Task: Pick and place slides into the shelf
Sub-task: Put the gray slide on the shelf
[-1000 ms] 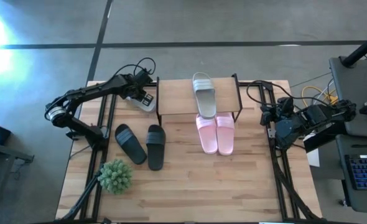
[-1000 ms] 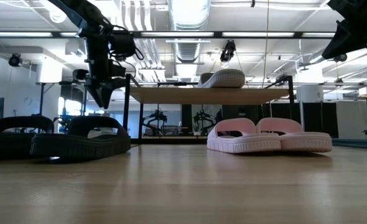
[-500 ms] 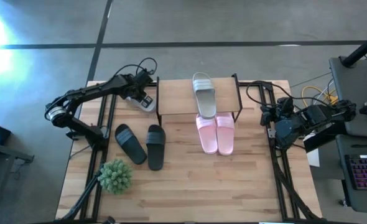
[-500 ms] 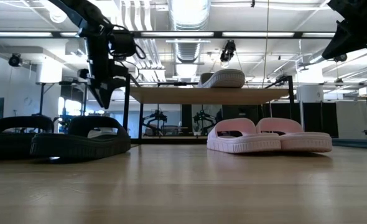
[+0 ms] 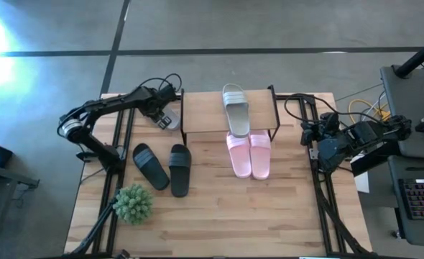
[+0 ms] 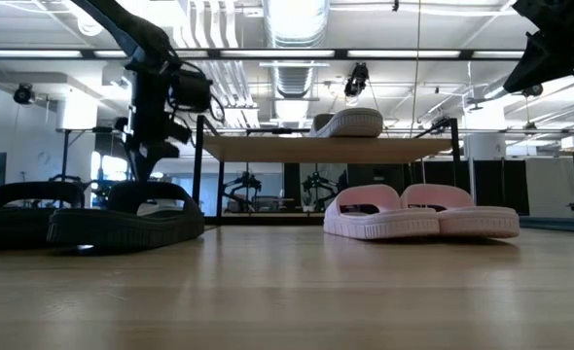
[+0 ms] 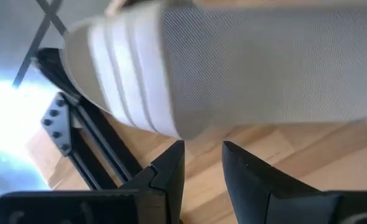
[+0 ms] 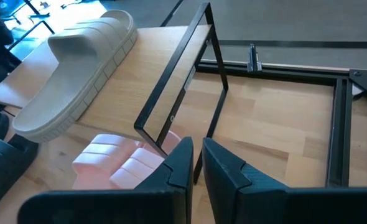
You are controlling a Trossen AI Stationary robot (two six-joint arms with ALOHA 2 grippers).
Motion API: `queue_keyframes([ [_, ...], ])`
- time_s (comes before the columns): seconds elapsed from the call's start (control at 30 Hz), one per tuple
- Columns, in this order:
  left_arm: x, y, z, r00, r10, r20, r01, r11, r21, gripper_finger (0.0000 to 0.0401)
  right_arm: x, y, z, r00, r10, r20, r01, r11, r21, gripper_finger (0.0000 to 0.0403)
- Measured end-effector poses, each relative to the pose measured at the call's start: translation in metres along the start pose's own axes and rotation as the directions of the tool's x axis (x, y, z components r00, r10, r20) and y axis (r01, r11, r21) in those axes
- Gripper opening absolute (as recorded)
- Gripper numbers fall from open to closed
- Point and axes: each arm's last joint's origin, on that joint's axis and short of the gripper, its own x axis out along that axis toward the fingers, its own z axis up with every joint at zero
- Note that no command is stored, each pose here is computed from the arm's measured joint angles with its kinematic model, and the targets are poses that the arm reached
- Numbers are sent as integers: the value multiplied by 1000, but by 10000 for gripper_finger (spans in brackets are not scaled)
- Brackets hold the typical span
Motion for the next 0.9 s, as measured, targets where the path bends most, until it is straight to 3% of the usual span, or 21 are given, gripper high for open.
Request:
queue_keyframes([
  [0.17,16,-7,5,999,13,-47,-12,1000,22,93,0,0,0,1000,0,0,0,1000,0,28],
  [0.47,31,-10,10,980,191,-61,-191,982,3,93,0,0,0,1000,0,0,0,999,38,28],
  [0.9,40,-14,19,976,217,-18,-218,976,-27,93,0,0,0,1000,-1,5,0,999,47,28],
])
